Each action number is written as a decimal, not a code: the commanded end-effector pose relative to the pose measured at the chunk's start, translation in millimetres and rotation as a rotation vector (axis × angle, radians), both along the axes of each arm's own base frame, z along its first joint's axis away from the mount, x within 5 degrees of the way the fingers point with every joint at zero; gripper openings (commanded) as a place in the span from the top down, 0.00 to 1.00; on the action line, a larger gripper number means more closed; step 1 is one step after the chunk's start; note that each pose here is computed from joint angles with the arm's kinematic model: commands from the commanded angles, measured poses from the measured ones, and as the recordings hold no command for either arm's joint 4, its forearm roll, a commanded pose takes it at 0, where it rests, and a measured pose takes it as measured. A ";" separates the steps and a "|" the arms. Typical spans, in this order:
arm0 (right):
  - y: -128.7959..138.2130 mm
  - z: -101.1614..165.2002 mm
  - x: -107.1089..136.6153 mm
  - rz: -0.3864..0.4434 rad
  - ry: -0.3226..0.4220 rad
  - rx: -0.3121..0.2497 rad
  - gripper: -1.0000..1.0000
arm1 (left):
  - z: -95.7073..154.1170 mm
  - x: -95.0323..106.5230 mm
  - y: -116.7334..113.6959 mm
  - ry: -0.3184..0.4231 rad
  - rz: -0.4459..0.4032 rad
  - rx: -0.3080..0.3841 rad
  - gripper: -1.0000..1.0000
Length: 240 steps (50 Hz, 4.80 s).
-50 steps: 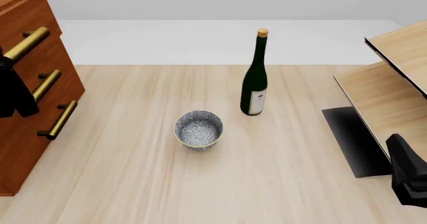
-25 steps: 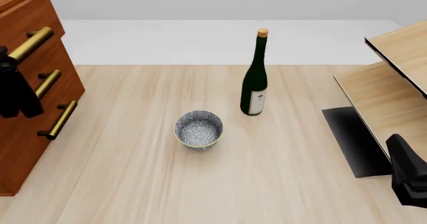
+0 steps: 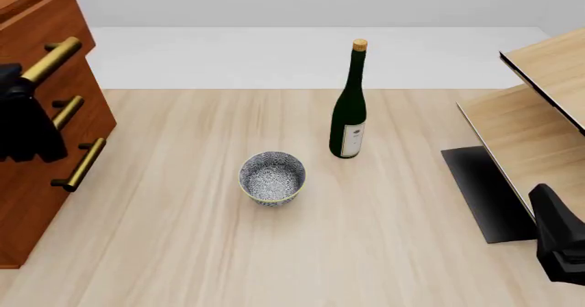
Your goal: Close the bottom drawer of the cabinet and open the top drawer.
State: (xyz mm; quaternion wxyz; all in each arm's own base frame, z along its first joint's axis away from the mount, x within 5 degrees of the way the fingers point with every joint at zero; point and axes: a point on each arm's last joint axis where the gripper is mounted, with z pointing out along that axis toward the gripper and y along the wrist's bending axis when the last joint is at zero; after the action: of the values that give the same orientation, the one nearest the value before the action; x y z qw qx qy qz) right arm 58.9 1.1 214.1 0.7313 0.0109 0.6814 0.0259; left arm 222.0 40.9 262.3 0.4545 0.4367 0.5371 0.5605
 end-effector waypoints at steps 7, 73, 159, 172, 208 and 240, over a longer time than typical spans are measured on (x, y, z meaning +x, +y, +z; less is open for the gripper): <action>0.1 0.1 -0.5 0.002 0.000 0.006 0.00 | 2.9 9.2 -25.7 0.003 -0.138 0.063 1.00; 0.1 0.1 0.2 0.003 0.001 0.011 0.00 | 0.9 18.7 -39.6 0.008 -0.199 0.052 0.00; -0.4 0.6 0.3 -0.005 0.002 0.032 0.00 | 12.7 29.7 -67.9 0.010 -0.314 0.001 0.00; -0.5 0.5 0.3 -0.006 0.003 0.034 0.00 | 20.8 33.8 -78.2 0.000 -0.353 -0.029 0.00; -0.7 1.2 1.5 -0.009 0.000 0.038 0.00 | 137.1 27.4 -71.1 -0.056 -0.346 -0.349 0.00; -0.5 0.4 -1.1 -0.006 -0.001 0.030 0.00 | 232.6 61.9 -51.4 0.146 -0.126 -1.067 0.00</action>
State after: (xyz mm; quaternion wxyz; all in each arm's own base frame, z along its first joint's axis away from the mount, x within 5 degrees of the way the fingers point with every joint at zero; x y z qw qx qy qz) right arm 58.6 0.5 214.9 0.7315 0.0254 0.6805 0.0340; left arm 279.1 -19.6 477.3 0.6351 0.2879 0.6832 0.2167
